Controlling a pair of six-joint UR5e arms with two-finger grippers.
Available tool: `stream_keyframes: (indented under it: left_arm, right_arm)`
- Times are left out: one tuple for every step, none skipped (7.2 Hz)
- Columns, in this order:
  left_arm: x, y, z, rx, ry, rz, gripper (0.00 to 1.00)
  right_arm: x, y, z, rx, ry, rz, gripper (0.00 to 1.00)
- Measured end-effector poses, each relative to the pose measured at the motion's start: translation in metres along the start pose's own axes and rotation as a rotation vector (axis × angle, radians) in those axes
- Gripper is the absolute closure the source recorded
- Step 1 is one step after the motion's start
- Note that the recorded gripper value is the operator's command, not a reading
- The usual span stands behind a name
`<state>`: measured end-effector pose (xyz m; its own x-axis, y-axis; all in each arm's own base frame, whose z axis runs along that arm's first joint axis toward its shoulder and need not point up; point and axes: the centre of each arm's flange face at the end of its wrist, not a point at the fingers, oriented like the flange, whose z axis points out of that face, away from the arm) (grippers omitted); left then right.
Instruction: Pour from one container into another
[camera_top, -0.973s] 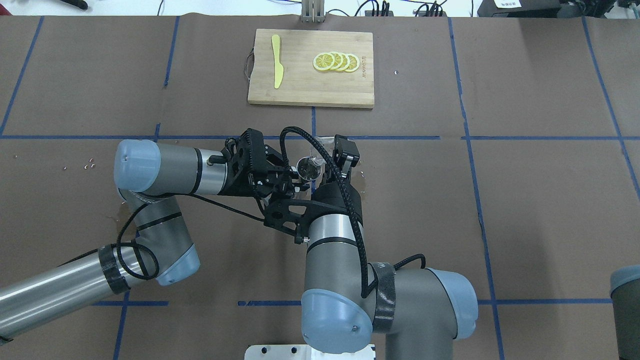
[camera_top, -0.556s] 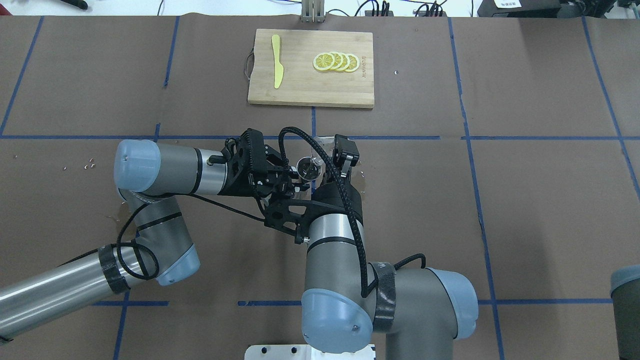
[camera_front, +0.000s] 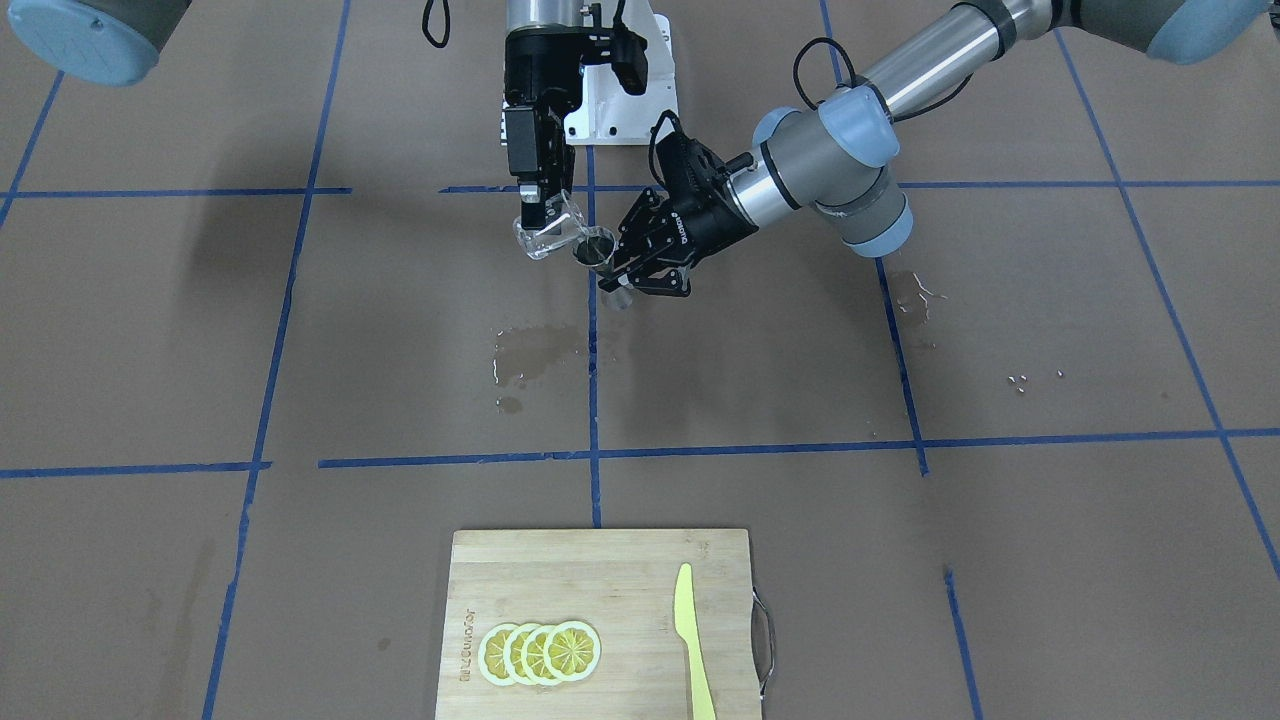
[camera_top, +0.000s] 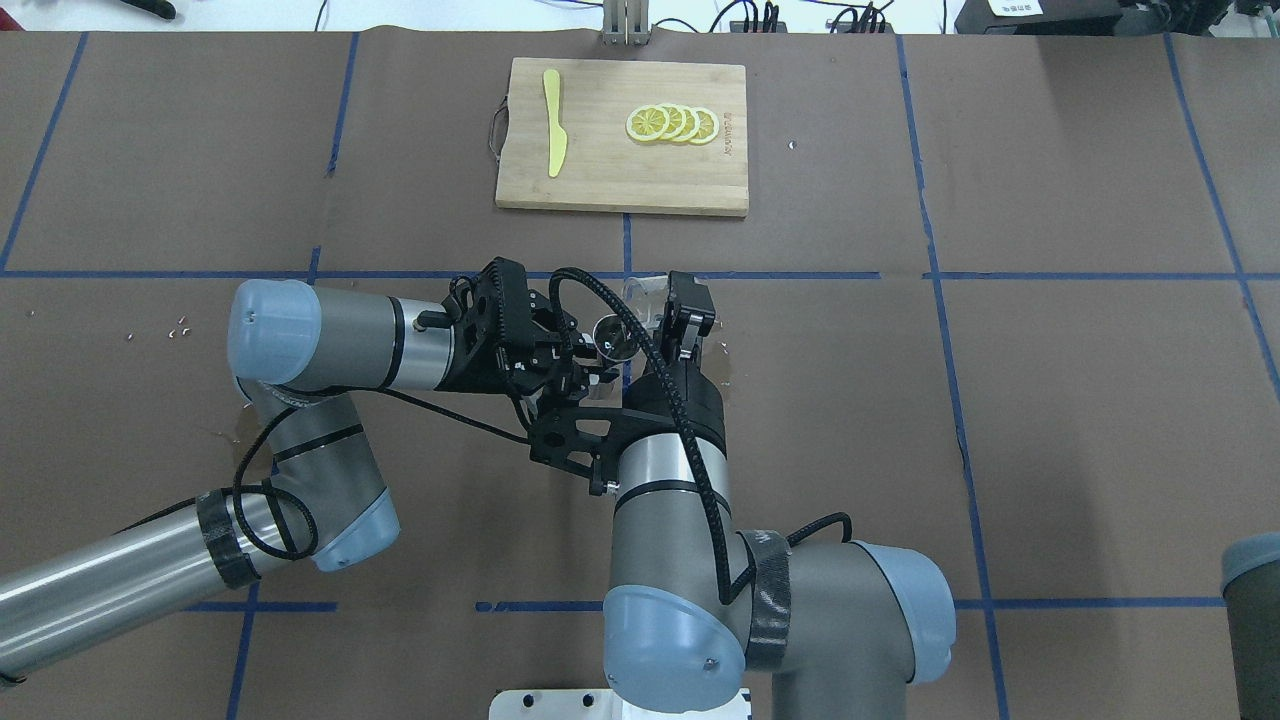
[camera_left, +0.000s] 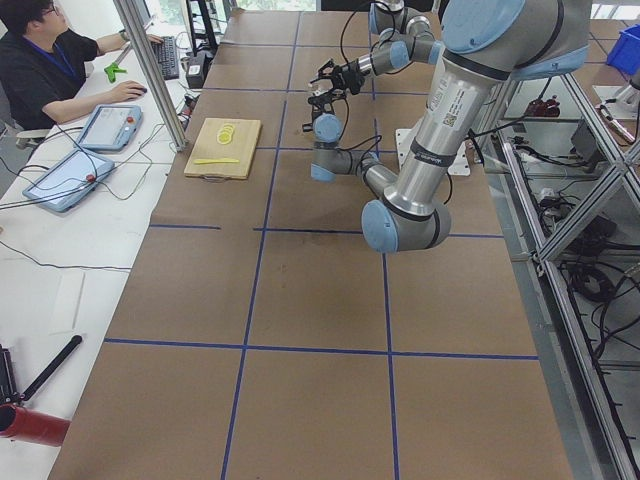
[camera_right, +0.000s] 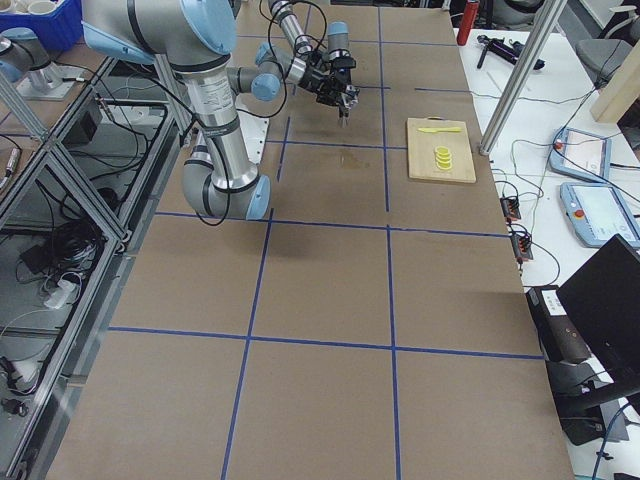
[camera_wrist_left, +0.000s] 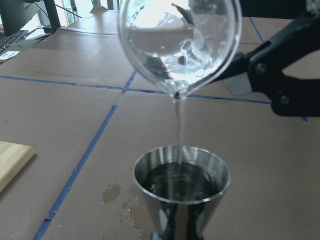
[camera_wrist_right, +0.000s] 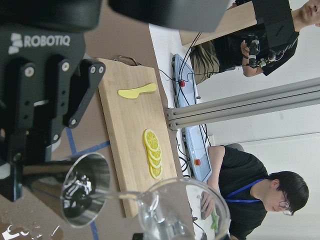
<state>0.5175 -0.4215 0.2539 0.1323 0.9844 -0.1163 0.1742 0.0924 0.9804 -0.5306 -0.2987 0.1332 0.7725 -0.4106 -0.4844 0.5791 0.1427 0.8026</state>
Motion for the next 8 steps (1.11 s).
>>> stream_keyframes:
  left_arm:
    - [0.000, 0.000, 0.000, 0.000, 0.000, 0.000, 1.00]
    - [0.000, 0.000, 0.000, 0.000, 0.000, 0.000, 1.00]
    - [0.000, 0.000, 0.000, 0.000, 0.000, 0.000, 1.00]
    - [0.000, 0.000, 0.000, 0.000, 0.000, 0.000, 1.00]
    - [0.000, 0.000, 0.000, 0.000, 0.000, 0.000, 1.00]
    - [0.000, 0.000, 0.000, 0.000, 0.000, 0.000, 1.00]
    - [0.000, 0.000, 0.000, 0.000, 0.000, 0.000, 1.00]
    - [0.000, 0.000, 0.000, 0.000, 0.000, 0.000, 1.00]
  right_arm:
    - [0.000, 0.000, 0.000, -0.003, 0.005, -0.023, 1.00]
    - [0.000, -0.001, 0.000, -0.006, 0.008, -0.042, 1.00]
    - [0.000, -0.001, 0.000, -0.007, 0.009, -0.054, 1.00]
    - [0.000, -0.001, 0.000, -0.008, 0.010, -0.061, 1.00]
    - [0.000, -0.001, -0.001, -0.007, 0.009, -0.062, 1.00]
    - [0.003, -0.001, -0.002, -0.002, 0.005, -0.052, 1.00]
    - [0.011, -0.002, -0.007, 0.011, -0.008, -0.019, 1.00]
    - [0.020, -0.002, -0.011, 0.033, -0.033, 0.050, 1.00]
